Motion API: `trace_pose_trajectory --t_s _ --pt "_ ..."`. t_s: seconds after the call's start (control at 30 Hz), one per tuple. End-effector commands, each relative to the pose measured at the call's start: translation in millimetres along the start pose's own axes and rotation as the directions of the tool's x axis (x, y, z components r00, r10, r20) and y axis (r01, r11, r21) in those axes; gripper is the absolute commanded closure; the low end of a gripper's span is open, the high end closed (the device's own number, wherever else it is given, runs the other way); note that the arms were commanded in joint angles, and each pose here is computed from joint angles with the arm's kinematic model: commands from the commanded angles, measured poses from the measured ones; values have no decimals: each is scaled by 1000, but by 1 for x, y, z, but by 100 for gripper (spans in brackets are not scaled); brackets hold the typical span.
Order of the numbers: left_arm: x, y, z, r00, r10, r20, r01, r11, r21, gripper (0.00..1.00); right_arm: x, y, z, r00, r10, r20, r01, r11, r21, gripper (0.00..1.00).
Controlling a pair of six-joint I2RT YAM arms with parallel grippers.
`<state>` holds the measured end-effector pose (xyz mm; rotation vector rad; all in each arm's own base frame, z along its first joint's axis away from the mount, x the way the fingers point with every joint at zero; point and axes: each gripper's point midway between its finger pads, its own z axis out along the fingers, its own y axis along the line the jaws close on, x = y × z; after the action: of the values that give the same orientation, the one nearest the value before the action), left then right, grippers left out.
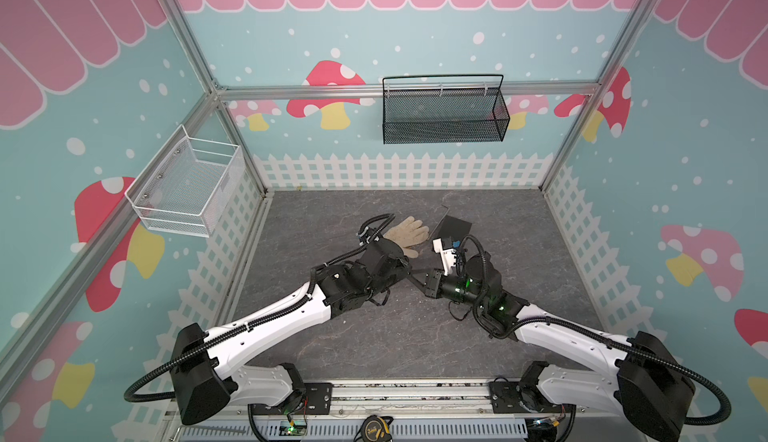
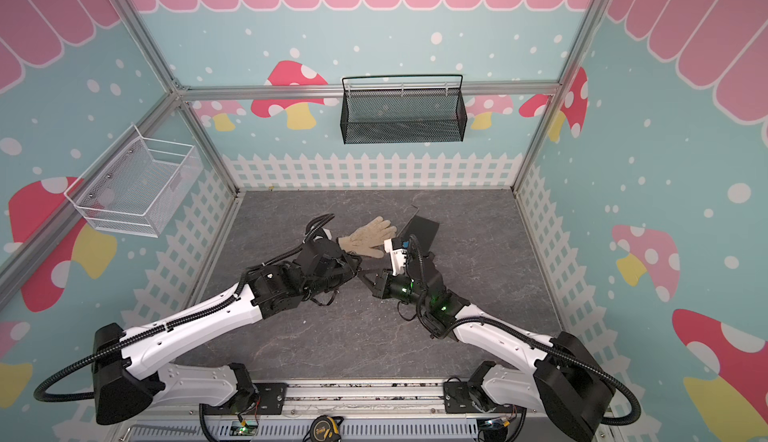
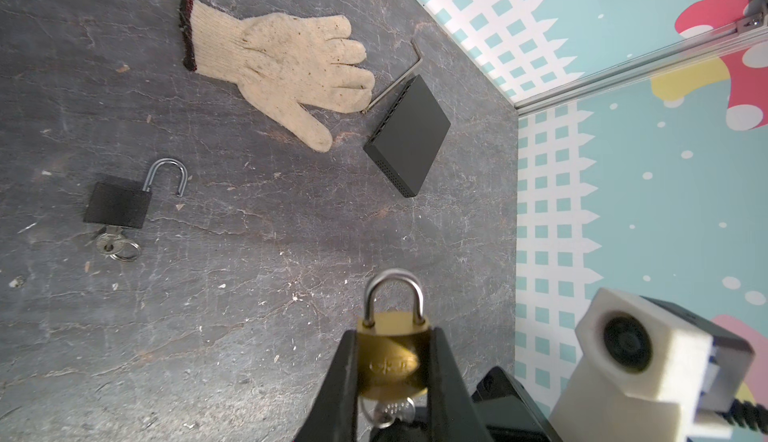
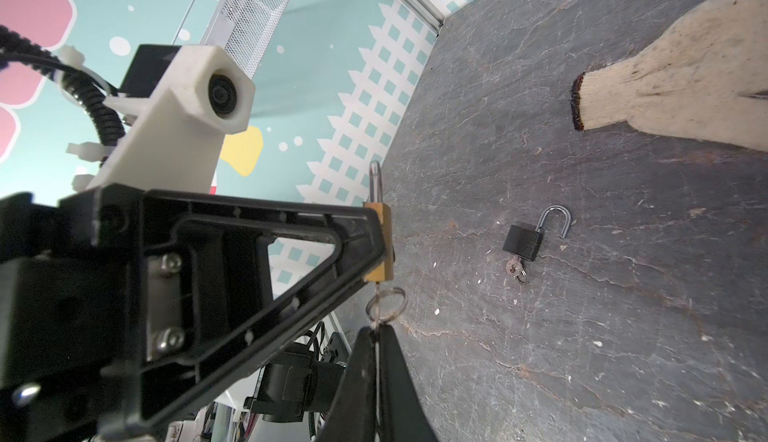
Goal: Unlock with the key
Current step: 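Push the silver key into the brass padlock's keyhole with the right gripper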
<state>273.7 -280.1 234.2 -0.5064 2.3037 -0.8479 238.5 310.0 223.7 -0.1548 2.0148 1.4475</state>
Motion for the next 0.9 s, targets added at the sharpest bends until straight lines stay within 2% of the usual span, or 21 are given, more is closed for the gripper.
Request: trace_pose_trajectory --t_s 0.0,0.27,0.63,0.87 --pt "5 -7 -6 999 -27 -32 28 999 44 100 -13 5 1 998 -23 50 24 1000 -8 94" --pt "27 -3 -6 995 1 -103 2 1000 26 100 -31 15 3 992 -81 98 82 997 -5 98" --pt "47 -19 -10 979 38 -202 -23 997 75 100 -51 24 6 980 -130 150 129 991 16 99" --pt "30 -16 -7 989 40 -141 -32 998 56 100 -33 7 5 983 -164 82 159 985 64 98"
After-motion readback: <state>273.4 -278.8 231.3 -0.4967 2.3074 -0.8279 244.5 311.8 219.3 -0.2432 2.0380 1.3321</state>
